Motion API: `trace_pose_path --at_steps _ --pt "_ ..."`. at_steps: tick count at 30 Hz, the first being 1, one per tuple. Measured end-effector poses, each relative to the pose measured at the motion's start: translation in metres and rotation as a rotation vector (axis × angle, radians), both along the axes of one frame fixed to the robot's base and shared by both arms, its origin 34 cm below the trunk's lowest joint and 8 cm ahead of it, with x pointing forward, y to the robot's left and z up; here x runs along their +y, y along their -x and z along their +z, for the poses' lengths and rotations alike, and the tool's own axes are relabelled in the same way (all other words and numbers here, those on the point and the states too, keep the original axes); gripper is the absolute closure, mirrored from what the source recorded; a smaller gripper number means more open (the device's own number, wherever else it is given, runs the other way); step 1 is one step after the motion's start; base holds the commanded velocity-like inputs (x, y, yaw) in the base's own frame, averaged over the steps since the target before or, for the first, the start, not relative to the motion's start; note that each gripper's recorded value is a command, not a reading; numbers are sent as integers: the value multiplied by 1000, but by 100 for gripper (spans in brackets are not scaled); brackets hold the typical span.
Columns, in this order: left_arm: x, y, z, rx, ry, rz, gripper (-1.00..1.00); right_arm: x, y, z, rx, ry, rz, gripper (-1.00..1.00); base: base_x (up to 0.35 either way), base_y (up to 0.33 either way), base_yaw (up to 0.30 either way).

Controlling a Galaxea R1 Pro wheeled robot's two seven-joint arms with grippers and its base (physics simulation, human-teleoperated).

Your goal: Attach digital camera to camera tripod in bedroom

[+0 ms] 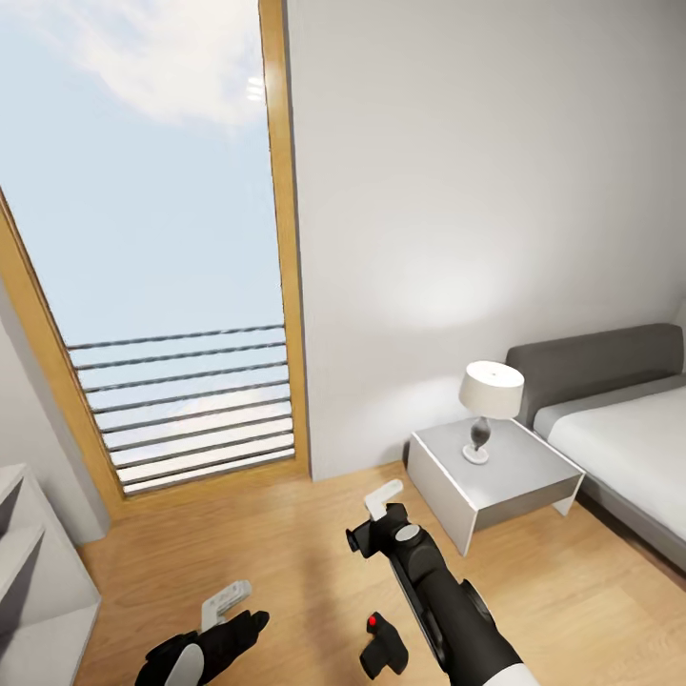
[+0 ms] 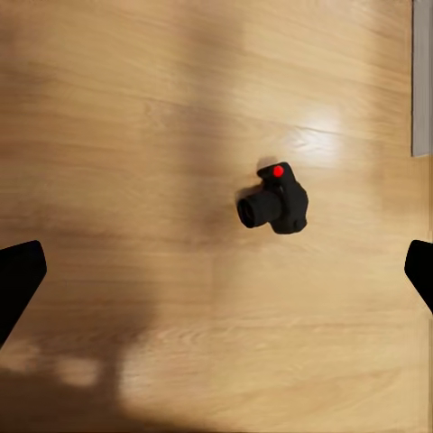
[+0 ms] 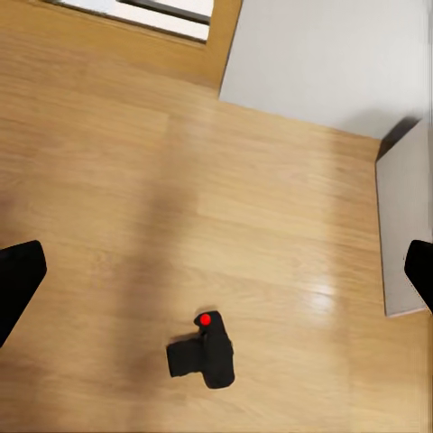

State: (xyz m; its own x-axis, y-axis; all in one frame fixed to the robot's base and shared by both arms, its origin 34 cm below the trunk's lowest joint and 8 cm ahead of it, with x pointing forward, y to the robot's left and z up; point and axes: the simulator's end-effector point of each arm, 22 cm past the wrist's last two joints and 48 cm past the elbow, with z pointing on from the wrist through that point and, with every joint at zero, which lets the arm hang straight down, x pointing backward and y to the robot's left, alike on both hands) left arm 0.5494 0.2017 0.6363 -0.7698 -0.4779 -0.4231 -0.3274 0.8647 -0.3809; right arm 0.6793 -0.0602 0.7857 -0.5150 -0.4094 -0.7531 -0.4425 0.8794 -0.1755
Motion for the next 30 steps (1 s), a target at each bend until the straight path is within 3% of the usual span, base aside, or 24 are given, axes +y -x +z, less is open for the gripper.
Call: trace_pose_path --at_steps 19,30 --pt "0 0 0 1 0 0 -100 1 0 1 -3 2 2 -100 84 -58 4" --pt "0 0 -1 1 -1 0 -100 0 0 1 -3 1 0 -100 63 -156 197"
